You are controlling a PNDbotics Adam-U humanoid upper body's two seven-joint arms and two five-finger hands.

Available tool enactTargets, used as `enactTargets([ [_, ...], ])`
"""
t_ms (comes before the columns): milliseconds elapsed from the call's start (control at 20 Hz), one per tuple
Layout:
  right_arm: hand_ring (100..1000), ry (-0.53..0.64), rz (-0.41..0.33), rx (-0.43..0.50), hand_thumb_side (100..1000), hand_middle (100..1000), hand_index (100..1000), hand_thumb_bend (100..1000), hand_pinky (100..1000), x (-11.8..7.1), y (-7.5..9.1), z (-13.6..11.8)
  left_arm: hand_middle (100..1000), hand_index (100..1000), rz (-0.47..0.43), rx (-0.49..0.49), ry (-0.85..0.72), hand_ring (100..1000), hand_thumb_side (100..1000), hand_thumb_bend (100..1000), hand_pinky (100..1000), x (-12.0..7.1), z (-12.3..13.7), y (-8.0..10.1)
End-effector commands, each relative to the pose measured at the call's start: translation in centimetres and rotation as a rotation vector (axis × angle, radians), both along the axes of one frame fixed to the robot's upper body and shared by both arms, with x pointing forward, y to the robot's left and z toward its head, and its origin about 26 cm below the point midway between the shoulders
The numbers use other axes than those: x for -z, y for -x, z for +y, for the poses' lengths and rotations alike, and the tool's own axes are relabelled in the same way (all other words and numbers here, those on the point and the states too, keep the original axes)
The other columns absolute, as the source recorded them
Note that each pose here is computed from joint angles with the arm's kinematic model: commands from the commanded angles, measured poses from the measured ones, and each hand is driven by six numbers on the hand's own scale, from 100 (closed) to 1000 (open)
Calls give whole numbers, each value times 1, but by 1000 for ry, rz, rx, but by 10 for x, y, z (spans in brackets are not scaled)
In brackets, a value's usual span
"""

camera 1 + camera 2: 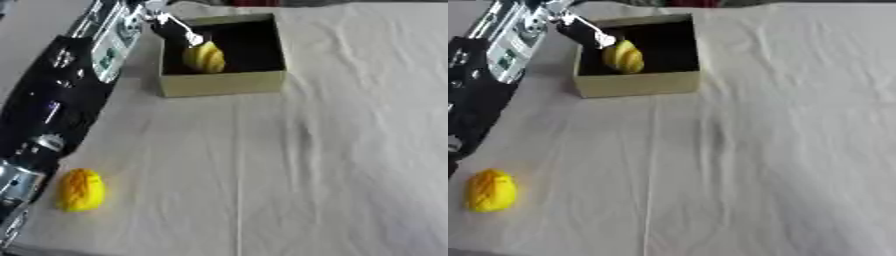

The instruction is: Pick up objects on the table and place them in the box.

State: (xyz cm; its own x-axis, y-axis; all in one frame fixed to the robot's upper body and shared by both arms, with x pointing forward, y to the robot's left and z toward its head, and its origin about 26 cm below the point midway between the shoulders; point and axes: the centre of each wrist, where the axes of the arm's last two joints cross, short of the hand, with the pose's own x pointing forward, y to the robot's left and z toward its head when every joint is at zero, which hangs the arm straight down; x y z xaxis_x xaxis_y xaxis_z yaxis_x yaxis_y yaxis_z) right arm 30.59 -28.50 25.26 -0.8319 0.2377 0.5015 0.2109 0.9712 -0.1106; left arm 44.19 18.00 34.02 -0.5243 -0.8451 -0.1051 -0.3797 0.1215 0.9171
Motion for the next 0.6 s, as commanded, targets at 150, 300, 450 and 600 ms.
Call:
enactTargets([
  [150, 824, 28, -28, 29, 566, 711, 852, 100, 855, -8, 5, -7, 779, 854, -190, 103, 100, 851, 242, 425, 833, -62, 24, 69],
  [300, 824, 37, -35, 50, 563, 712, 852, 100, 855, -9, 6, -11, 780, 858, -208, 154, 81, 851, 267, 441, 834, -65, 42, 115],
  [450, 823, 40, -43, 63, 560, 712, 852, 100, 855, -10, 6, -13, 784, 864, -170, 179, 49, 853, 292, 462, 836, -52, 56, 150],
  [600, 823, 39, -50, 66, 560, 712, 852, 100, 855, -11, 6, -13, 785, 864, -76, 182, -6, 854, 302, 468, 835, -27, 77, 154],
])
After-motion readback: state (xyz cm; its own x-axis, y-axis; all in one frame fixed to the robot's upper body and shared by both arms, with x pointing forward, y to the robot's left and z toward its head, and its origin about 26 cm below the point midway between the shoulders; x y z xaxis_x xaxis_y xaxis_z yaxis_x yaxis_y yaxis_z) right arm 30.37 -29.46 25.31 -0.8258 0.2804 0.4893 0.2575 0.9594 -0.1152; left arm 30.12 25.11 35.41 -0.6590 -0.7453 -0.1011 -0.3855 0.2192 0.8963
